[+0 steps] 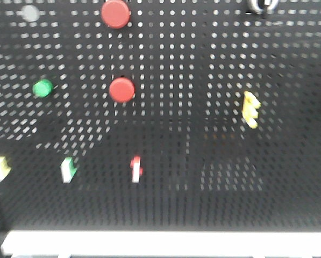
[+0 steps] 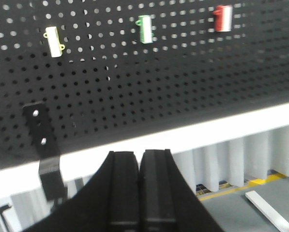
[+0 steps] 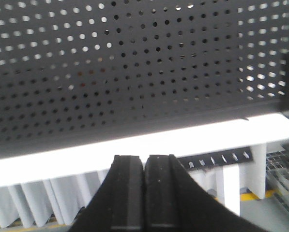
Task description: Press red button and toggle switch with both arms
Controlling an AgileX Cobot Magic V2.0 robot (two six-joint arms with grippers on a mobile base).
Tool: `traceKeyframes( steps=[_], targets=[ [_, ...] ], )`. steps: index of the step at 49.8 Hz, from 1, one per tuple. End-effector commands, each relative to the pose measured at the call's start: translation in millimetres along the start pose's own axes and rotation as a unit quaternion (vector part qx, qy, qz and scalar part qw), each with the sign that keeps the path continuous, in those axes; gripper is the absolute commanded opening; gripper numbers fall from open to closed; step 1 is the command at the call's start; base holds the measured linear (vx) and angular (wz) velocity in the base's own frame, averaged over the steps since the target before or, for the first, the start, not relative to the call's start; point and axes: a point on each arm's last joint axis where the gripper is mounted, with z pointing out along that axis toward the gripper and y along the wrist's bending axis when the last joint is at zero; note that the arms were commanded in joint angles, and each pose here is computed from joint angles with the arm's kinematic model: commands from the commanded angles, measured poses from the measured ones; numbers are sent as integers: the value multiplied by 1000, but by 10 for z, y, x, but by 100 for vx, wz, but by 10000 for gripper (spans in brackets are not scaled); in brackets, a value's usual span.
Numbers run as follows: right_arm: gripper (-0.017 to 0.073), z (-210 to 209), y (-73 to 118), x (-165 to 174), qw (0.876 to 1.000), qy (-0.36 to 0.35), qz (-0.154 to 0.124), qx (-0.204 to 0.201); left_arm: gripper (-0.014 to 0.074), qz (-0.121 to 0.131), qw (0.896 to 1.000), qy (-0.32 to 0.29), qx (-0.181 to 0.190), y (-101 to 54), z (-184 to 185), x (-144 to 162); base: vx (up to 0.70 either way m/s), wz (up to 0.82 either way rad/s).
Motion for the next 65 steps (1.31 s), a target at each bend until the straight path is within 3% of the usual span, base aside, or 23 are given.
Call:
traceKeyframes(
  steps=[1,44,50,53,57,58,65],
  targets=[
    [-3,-10,9,-47,999,-45,-4,-6,2,-8,999,-31,-7,5,-1,33,32,-2],
    [-3,-9,9,-47,999,-45,-4,-6,2,-8,999,-32,-7,5,-1,31,10,-1],
    [-3,-19,24,-116,997,-79,-6,-13,2,-8,998,-58,-11,14,-8,-32,0,0],
    [-3,-45,47,-235,991,-130,-6,-24,2,-33,995,-90,-15,27,-20,-115,0,0],
    [-3,-123,89,-495,980,-194,-13,-35,2,-119,984,-134,-11,54,-52,-279,0,0],
    [-3,-277,174,-1114,968,-244,-53,-33,2,-121,977,-176,-6,91,-105,-794,1,-1],
    [-3,-328,267,-1944,963,-260,-59,-25,2,-38,988,-147,-9,128,21,-1481,0,-1]
  ],
)
